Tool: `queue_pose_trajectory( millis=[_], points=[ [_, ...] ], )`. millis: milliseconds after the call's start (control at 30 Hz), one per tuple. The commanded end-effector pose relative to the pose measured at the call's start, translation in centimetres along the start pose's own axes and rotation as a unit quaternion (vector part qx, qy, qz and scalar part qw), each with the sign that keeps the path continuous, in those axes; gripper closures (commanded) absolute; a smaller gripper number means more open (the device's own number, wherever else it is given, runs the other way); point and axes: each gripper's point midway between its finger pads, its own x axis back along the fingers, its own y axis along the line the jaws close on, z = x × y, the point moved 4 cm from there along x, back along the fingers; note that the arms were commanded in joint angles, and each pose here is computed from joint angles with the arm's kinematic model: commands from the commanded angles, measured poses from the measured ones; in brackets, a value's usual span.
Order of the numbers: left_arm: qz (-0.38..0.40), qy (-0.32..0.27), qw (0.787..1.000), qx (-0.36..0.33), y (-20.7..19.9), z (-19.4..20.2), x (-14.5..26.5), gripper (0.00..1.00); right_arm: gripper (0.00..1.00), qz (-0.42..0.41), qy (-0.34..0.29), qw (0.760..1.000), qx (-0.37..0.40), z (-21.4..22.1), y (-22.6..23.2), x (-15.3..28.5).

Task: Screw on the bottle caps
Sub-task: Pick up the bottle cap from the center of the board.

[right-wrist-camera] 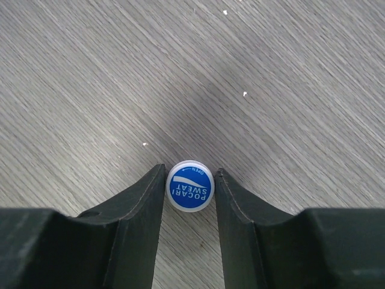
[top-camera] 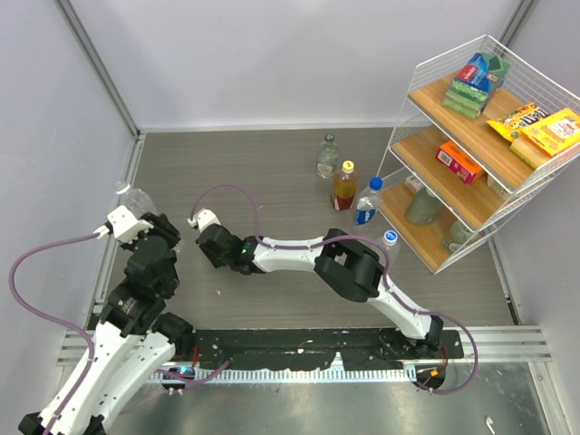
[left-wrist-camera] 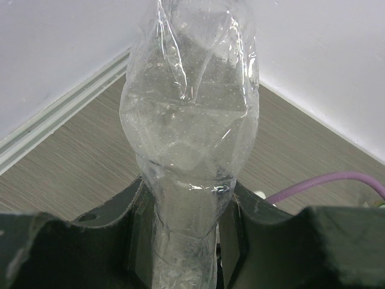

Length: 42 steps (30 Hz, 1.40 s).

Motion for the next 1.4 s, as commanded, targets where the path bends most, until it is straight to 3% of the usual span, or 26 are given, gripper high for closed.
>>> queue_pose_trajectory(
  millis=[0, 67, 167, 267, 333, 433, 467, 500, 567, 700, 733, 800, 900, 1067, 1100, 1267, 1367],
  points=[
    [0.007, -0.008, 1.0, 0.013, -0.2, -0.3, 0.0, 0.88, 0.58, 0.019, -0.023, 0.999, -0.016, -1.9, -0.1, 0.7],
    [0.029, -0.003, 1.0, 0.007, -0.8, 0.0, 0.0, 0.87, 0.62, 0.036, -0.029, 0.999, -0.025, -2.3, -0.8, 1.6],
    [0.126, 0.014, 0.992, -0.015, -3.7, 0.9, 0.0, 0.89, 0.65, 0.052, -0.047, 0.997, -0.032, -3.8, -2.4, 5.2],
    [0.247, 0.019, 0.968, -0.051, -7.2, 2.1, 0.4, 0.9, 0.68, 0.067, -0.051, 0.995, -0.053, -3.7, -5.5, 9.7],
    [0.293, 0.016, 0.952, -0.088, -8.7, 3.0, 0.3, 0.98, 0.7, 0.101, -0.056, 0.989, -0.089, -3.3, -9.2, 13.5],
    [0.381, 0.023, 0.914, -0.134, -11.2, 5.4, 0.5, 1.0, 0.7, 0.118, -0.075, 0.983, -0.116, -3.4, -13.2, 20.6],
    [0.422, 0.025, 0.895, -0.143, -12.3, 6.1, 0.9, 1.0, 0.7, 0.112, -0.11, 0.979, -0.131, -5.1, -14.5, 23.8],
    [0.469, 0.026, 0.869, -0.153, -13.2, 6.8, 1.6, 1.0, 0.7, 0.101, -0.1, 0.982, -0.128, -4.2, -14.8, 24.7],
    [0.599, 0.027, 0.781, -0.175, -15.3, 8.3, 4.5, 1.0, 0.7, 0.063, -0.142, 0.979, -0.133, -5.7, -15.4, 28.8],
    [0.756, -0.007, 0.626, -0.191, -16.4, 8.6, 9.3, 1.0, 0.73, -0.017, -0.193, 0.976, -0.095, -7.5, -14.6, 34.1],
    [0.775, -0.008, 0.602, -0.191, -16.4, 8.6, 10.1, 1.0, 0.73, -0.038, -0.205, 0.974, -0.088, -8.3, -14.3, 35.4],
    [0.779, -0.007, 0.598, -0.186, -16.7, 8.1, 10.3, 1.0, 0.71, -0.072, -0.207, 0.974, -0.055, -8.7, -13.6, 36.7],
    [0.781, 0.014, 0.597, -0.186, -16.9, 8.0, 10.3, 1.0, 0.79, -0.082, -0.211, 0.973, -0.045, -9.3, -13.5, 37.7],
    [0.818, 0.034, 0.544, -0.181, -16.5, 8.3, 11.9, 1.0, 0.77, -0.112, -0.219, 0.969, -0.033, -10.8, -12.5, 37.9],
    [0.821, 0.035, 0.542, -0.177, -16.5, 8.3, 11.9, 1.0, 0.77, -0.138, -0.216, 0.966, -0.026, -11.1, -11.7, 37.9],
    [0.815, 0.052, 0.549, -0.175, -16.6, 8.8, 11.7, 1.0, 0.77, -0.143, -0.209, 0.966, -0.045, -10.9, -11.5, 37.8],
    [0.81, 0.057, 0.557, -0.173, -16.5, 9.2, 11.4, 1.0, 0.77, -0.105, -0.218, 0.969, -0.057, -10.6, -12.8, 38.6]
  ],
)
